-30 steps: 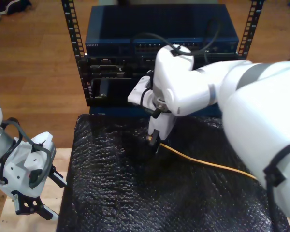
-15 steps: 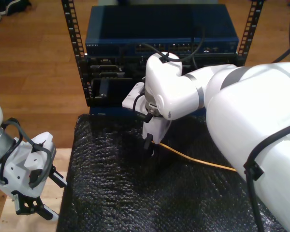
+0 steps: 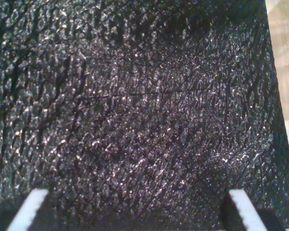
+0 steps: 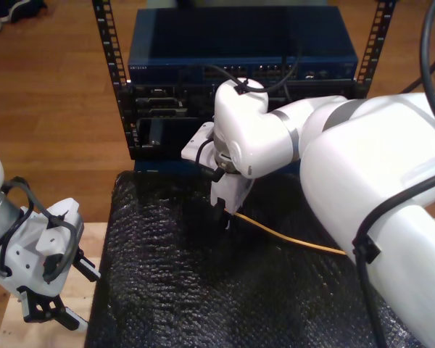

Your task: Grab the cable and plug it in

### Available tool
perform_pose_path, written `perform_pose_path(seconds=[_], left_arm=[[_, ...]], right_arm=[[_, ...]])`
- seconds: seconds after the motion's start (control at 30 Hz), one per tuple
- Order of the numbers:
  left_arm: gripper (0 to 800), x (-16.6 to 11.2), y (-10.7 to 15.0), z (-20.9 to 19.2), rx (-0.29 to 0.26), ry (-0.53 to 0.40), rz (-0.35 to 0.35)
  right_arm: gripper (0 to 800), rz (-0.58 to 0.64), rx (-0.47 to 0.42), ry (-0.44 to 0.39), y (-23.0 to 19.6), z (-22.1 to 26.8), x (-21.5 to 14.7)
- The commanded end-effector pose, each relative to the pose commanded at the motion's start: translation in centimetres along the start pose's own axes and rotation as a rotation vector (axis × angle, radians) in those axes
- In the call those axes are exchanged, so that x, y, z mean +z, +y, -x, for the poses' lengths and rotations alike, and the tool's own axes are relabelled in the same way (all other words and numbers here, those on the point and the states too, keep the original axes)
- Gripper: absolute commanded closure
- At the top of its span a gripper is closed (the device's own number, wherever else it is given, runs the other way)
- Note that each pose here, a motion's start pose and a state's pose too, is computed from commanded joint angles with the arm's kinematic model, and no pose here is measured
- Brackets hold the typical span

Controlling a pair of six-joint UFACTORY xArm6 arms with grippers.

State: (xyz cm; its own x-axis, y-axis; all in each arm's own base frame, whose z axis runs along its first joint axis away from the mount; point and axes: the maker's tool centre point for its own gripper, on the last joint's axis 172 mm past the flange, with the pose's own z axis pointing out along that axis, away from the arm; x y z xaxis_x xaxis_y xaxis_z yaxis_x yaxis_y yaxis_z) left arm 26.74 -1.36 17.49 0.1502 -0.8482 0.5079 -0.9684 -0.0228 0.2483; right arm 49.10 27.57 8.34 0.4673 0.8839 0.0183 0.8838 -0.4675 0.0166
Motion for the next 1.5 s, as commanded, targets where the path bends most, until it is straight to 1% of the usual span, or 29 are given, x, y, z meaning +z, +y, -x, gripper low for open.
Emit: perform_pose_path(seconds=[0.03, 0.2, 0.3, 0.57, 0.9, 1.03, 1.3, 1.5], left_arm=[[0, 0.0, 0.0, 0.0, 0.000, 0.000, 0.000], [0, 0.0, 0.0, 0.0, 0.000, 0.000, 0.000], [0, 0.1, 0.0, 0.0, -0.001, 0.001, 0.001], [0, 0.1, 0.0, 0.0, -0.001, 0.001, 0.001], [0, 0.0, 0.0, 0.0, 0.001, -0.001, -0.001], [0, 0.0, 0.0, 0.0, 0.000, -0.001, 0.001], [0, 0.0, 0.0, 0.0, 0.002, 0.000, 0.000], [0, 0.0, 0.0, 0.0, 0.002, 0.000, 0.000]], right_arm=[[341, -0.001, 0.000, -0.001, 0.0, 0.0, 0.1], [397, -0.002, 0.000, -0.008, 0.0, 0.2, 0.4], [398, -0.001, -0.001, -0.008, 0.0, 0.1, 0.5], [473, 0.016, -0.017, -0.016, 0.4, 0.2, 0.4], [497, 0.032, -0.026, -0.011, 0.9, -0.1, -0.1], [526, 0.033, -0.026, -0.010, 0.9, -0.2, -0.1], [551, 0.029, -0.025, -0.020, 1.0, -0.1, 0.6], [577, 0.033, -0.027, -0.014, 1.1, -0.4, 0.3]])
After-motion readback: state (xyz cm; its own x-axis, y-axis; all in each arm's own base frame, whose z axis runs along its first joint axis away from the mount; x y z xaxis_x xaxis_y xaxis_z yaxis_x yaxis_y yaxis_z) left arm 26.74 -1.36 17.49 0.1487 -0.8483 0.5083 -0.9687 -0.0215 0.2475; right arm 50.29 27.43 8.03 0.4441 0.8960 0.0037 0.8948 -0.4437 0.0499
